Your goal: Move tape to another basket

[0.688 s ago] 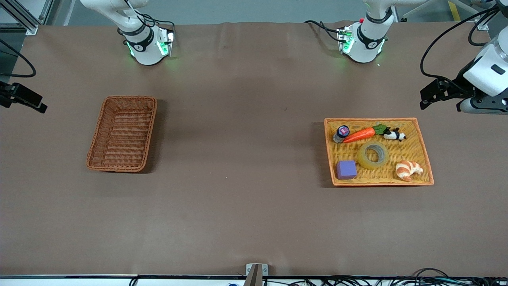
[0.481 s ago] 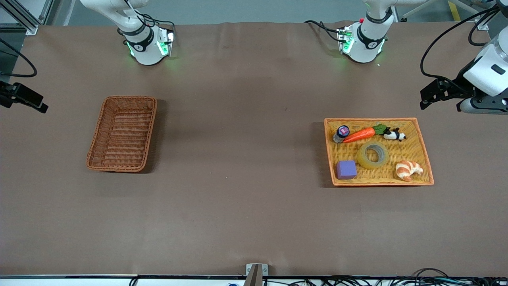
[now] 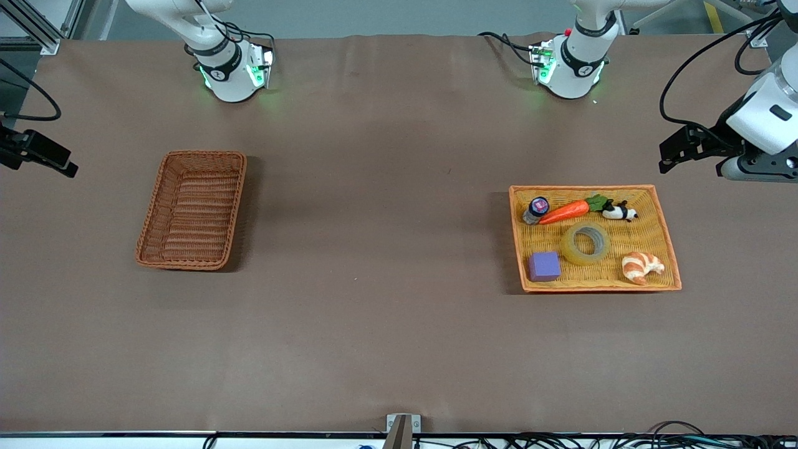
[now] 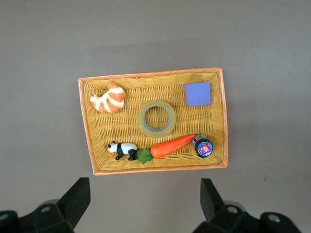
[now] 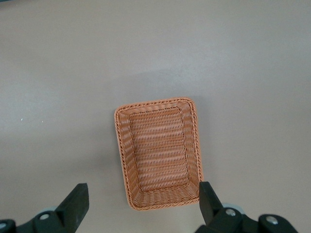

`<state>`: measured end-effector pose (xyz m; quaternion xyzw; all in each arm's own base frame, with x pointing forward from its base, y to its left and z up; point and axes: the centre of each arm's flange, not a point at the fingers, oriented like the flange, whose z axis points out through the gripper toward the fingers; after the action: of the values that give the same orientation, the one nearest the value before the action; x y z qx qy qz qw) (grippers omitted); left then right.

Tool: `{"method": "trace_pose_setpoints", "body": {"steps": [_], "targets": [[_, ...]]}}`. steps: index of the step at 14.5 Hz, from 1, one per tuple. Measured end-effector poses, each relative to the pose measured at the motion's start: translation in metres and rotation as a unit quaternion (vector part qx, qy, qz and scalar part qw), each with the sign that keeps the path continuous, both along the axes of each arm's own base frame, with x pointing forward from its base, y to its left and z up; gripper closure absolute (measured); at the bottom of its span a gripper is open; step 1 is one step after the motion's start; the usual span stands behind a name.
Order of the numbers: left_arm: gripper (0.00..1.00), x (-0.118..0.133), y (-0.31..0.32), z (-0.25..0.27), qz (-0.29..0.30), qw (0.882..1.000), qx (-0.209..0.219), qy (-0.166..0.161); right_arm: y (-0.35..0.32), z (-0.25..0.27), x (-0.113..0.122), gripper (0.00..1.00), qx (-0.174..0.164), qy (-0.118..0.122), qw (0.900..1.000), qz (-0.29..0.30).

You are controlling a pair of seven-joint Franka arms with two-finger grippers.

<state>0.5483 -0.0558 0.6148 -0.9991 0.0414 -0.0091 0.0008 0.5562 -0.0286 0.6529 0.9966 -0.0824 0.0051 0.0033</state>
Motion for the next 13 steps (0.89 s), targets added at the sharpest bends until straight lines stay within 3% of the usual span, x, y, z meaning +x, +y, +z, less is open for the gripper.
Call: {"method": "trace_pose_setpoints", "body": {"steps": [6,9,13], "targets": [[0.00,0.015,0.002,-0.046,0.002,0.999,0.002,0.036,0.000,-0.001,0.000,0.00,0.000,0.002,1.000,0.000],[0.00,0.029,0.002,-0.107,0.004,0.999,0.001,0.040,0.000,-0.001,0.000,0.00,0.000,0.002,1.000,0.000],[0.00,0.030,0.006,-0.203,0.007,0.999,0.000,0.042,0.000,-0.001,0.000,0.00,0.000,0.003,1.000,0.000]]}}
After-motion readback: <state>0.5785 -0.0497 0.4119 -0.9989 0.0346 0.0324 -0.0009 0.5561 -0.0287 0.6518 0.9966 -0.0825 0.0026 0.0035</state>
